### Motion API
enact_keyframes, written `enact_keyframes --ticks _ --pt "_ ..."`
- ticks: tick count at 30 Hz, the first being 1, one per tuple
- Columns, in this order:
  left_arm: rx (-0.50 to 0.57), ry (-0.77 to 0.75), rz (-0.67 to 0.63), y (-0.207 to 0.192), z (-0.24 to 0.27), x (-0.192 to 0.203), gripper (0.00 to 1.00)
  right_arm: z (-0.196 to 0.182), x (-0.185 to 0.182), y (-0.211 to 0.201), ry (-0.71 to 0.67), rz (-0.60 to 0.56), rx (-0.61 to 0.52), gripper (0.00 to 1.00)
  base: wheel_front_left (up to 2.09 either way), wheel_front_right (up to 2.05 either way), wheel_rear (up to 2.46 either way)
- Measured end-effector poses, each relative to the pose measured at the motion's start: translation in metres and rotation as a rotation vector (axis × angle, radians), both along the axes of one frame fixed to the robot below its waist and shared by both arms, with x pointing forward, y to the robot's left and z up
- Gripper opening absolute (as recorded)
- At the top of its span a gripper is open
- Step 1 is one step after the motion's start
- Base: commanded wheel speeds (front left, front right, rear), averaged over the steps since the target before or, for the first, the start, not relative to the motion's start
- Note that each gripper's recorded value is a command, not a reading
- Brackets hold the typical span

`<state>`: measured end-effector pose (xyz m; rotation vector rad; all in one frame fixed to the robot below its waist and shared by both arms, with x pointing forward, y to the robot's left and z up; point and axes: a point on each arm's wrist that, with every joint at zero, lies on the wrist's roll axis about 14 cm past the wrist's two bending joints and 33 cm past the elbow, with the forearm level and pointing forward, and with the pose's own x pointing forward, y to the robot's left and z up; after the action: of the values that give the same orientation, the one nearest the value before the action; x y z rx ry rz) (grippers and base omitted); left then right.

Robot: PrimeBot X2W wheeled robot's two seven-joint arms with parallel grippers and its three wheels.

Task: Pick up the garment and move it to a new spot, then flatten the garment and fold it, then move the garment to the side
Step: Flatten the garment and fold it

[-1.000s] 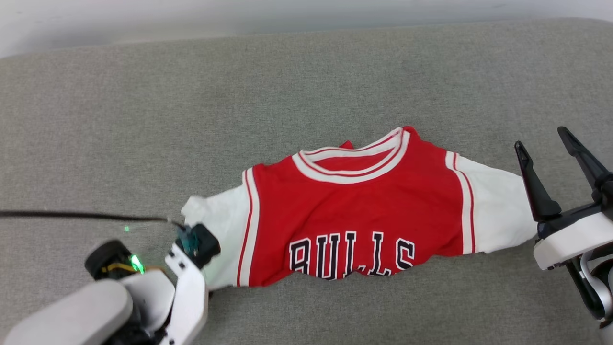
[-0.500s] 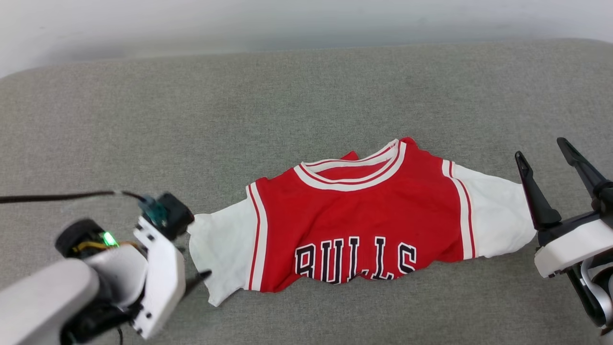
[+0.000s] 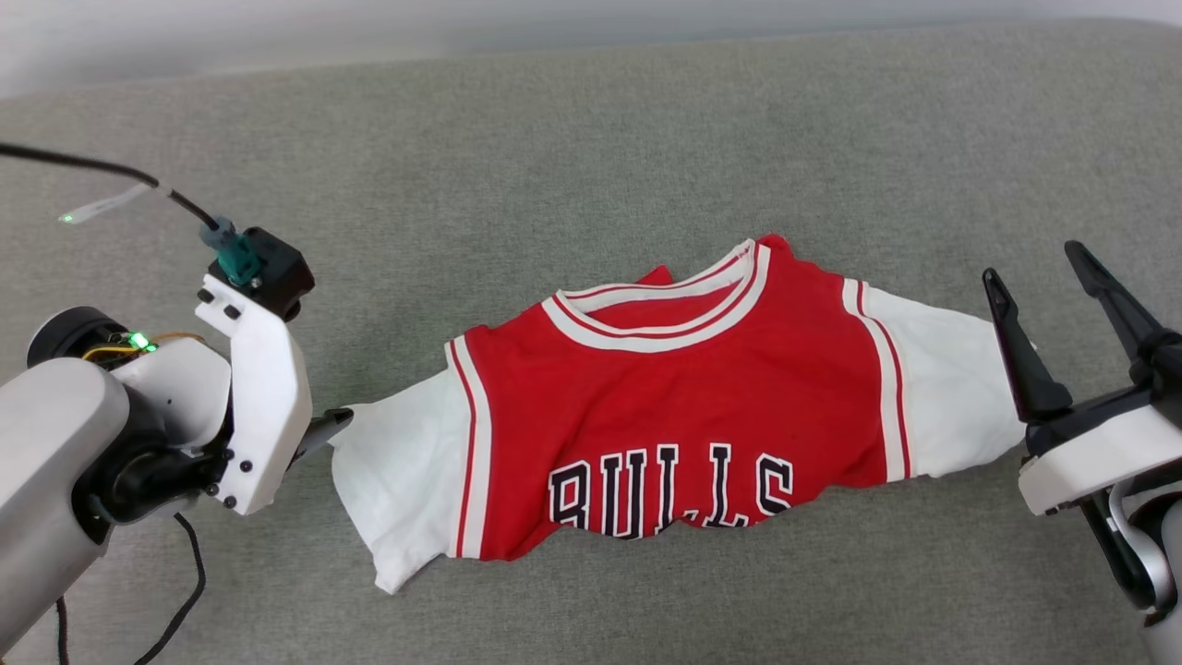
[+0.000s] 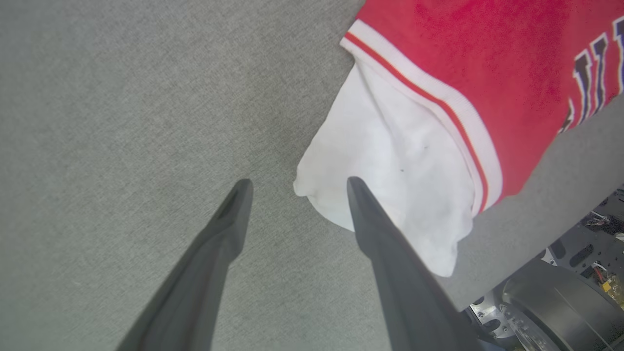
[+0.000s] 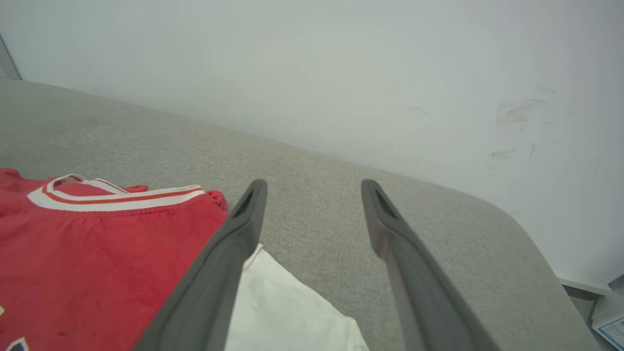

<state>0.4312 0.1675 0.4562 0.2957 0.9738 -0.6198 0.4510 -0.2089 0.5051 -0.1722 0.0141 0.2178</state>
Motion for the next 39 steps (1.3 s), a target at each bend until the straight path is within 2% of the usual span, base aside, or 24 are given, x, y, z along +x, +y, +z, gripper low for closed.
enact_keyframes --ticks 8,13,14,15,16,20,22,25,28,32,39 --pt "0.044 0.199 0.044 0.006 -0.064 0.001 1.0 -0.015 0.007 -0.011 0.029 -0.03 -0.009 1.0 0.0 0.0 0.0" --pt "0.077 0.261 0.03 0.01 -0.085 -0.004 1.0 -0.021 0.009 -0.016 0.043 -0.043 -0.014 1.0 0.0 0.0 0.0" --pt "0.079 0.272 0.027 0.01 -0.088 -0.005 0.96 -0.021 0.009 -0.018 0.044 -0.046 -0.015 1.0 0.0 0.0 0.0" --pt "0.079 0.276 0.02 0.009 -0.091 -0.005 0.27 -0.019 0.011 -0.022 0.037 -0.056 -0.02 1.0 0.0 0.0 0.0" --pt "0.079 0.275 0.019 0.009 -0.091 -0.005 0.0 -0.016 0.012 -0.024 0.03 -0.059 -0.025 1.0 0.0 0.0 0.0" --pt "0.066 0.247 0.025 0.01 -0.087 -0.002 0.0 -0.001 0.018 -0.031 -0.007 -0.061 -0.057 1.0 0.0 0.0 0.0" --pt "0.05 0.206 0.02 0.008 -0.078 0.0 0.0 0.024 0.028 -0.036 -0.058 -0.054 -0.099 1.0 0.0 0.0 0.0" --pt "0.03 0.146 0.013 0.007 -0.063 0.005 0.0 0.043 0.038 -0.038 -0.058 -0.033 -0.161 1.0 0.0 0.0 0.0" --pt "0.018 0.078 0.01 0.009 -0.047 0.011 0.0 0.037 0.043 -0.035 0.072 0.012 -0.235 1.0 0.0 0.0 0.0" --pt "-0.005 0.015 -0.008 0.005 -0.03 0.013 0.0 0.021 0.043 -0.035 0.31 0.065 -0.306 1.0 0.0 0.0 0.0" --pt "-0.029 -0.039 -0.034 -0.005 -0.023 0.014 0.0 -0.034 0.025 -0.042 0.785 0.098 -0.37 1.0 0.0 0.0 0.0"
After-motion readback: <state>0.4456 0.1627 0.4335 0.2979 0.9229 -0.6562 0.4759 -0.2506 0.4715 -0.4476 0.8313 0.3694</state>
